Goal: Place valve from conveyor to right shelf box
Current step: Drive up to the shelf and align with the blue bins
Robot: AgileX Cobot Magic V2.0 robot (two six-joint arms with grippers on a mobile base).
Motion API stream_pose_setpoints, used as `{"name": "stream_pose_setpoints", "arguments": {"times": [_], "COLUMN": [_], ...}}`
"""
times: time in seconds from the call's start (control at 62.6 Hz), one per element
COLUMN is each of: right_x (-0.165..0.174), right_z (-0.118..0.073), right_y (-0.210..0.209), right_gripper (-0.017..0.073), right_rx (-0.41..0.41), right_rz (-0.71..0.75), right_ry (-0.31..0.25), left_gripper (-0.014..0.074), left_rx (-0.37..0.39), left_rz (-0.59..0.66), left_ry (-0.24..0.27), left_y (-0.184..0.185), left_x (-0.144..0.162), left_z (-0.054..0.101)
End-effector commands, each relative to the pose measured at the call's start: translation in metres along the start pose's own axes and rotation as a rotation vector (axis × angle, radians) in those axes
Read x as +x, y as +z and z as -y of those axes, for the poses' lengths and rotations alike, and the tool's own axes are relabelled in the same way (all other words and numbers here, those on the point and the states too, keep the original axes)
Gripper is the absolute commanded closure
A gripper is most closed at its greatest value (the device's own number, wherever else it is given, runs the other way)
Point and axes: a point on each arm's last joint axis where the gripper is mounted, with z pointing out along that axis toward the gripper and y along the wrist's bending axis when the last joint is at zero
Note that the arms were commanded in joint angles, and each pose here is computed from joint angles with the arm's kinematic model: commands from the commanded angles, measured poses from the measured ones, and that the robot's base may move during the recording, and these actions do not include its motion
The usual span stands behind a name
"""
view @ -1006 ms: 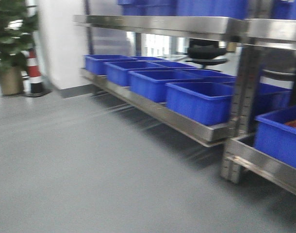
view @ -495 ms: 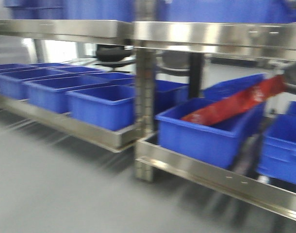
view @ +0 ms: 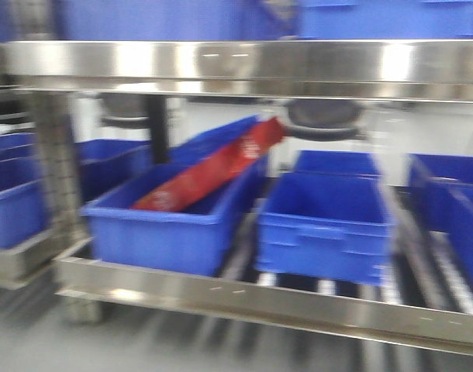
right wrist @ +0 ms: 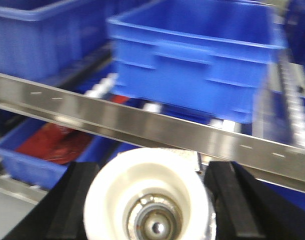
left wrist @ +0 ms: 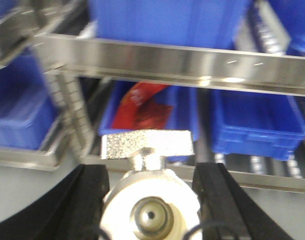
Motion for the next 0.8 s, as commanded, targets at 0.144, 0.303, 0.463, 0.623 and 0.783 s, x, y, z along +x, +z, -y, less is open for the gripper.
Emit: {"name": "stream_pose_setpoints", "arguments": {"times": [0.144, 0.303, 0.463, 0.623, 0.783], "right_x": [-0.0151, -0.0151, -0.0151, -0.0151, -0.0151], "right_z": [0.0002, 0.0002, 0.0002, 0.0002, 0.0002], "right_y": [-0.0108, -0.0108, -0.0108, -0.0108, -0.0108], "right_gripper": [0.0713, 0.0713, 0.0713, 0.0713, 0.0713], "right_rx": [0.008, 0.008, 0.008, 0.008, 0.008], "right_rz": [0.120, 0.120, 0.120, 0.120, 0.120], "right_ry": [-0.015, -0.015, -0.015, -0.015, -0.015], "left_gripper": [0.0705, 0.0705, 0.0705, 0.0705, 0.0705], "left_rx": [-0.001, -0.001, -0.001, -0.001, -0.001], "left_rz": [0.073, 0.073, 0.073, 0.073, 0.073], "left_ry": [-0.012, -0.012, -0.012, -0.012, -0.012], "left_y": [-0.0071, -0.0071, -0.0071, -0.0071, -0.0071], "left_x": [-0.0081, -0.0081, -0.0081, -0.0081, -0.0081], "left_z": [0.0007, 0.0007, 0.0007, 0.0007, 0.0007]}}
